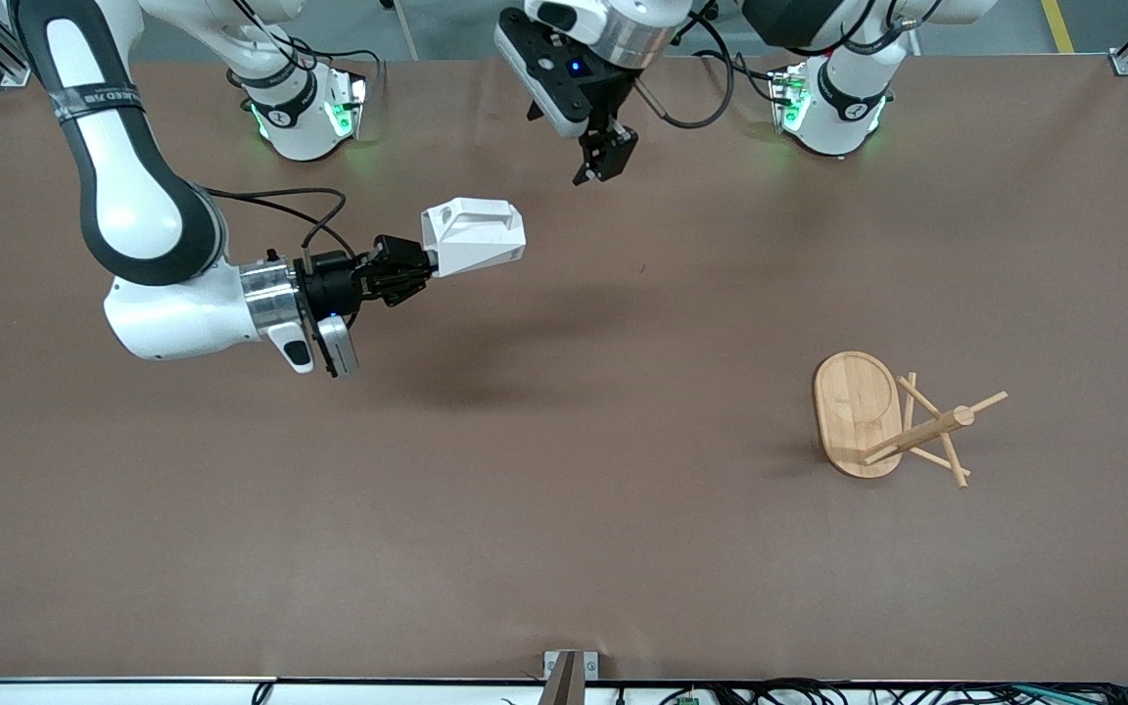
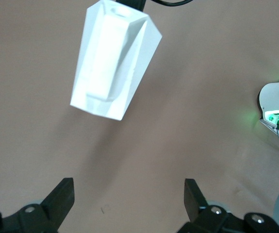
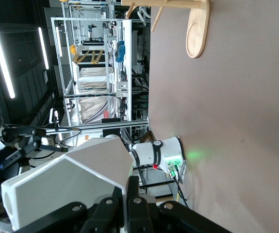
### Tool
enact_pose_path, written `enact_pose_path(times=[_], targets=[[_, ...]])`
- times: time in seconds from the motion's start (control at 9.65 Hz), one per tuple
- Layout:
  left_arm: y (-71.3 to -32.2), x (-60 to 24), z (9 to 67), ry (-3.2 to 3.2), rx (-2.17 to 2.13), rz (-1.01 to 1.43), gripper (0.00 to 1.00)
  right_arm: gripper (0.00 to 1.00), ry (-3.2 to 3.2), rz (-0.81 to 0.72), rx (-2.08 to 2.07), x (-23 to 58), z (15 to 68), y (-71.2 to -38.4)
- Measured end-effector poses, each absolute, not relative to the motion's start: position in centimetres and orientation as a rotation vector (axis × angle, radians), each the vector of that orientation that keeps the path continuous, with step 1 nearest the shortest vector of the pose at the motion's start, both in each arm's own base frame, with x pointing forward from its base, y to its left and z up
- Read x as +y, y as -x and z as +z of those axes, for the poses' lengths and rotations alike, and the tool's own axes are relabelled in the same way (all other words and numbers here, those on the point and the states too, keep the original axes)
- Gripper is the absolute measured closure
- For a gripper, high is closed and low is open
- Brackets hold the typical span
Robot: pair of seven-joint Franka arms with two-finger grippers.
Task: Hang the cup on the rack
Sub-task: 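Grasp the cup's free end with the left gripper beside the right gripper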
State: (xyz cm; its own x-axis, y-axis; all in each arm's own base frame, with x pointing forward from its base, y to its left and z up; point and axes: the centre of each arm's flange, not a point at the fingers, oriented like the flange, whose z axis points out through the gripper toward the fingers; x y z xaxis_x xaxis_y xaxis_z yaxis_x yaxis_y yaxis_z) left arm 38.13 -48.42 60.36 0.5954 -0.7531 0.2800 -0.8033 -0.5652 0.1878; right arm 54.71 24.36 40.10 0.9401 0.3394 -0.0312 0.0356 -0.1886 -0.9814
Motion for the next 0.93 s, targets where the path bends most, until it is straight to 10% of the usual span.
enact_pose_path(times=[0.93], targets=[[-38.5, -52.5, 57.8, -2.563, -1.386, 0.314, 0.00, 0.96, 1.637, 0.442, -0.314, 28.1, 38.5, -50.8]])
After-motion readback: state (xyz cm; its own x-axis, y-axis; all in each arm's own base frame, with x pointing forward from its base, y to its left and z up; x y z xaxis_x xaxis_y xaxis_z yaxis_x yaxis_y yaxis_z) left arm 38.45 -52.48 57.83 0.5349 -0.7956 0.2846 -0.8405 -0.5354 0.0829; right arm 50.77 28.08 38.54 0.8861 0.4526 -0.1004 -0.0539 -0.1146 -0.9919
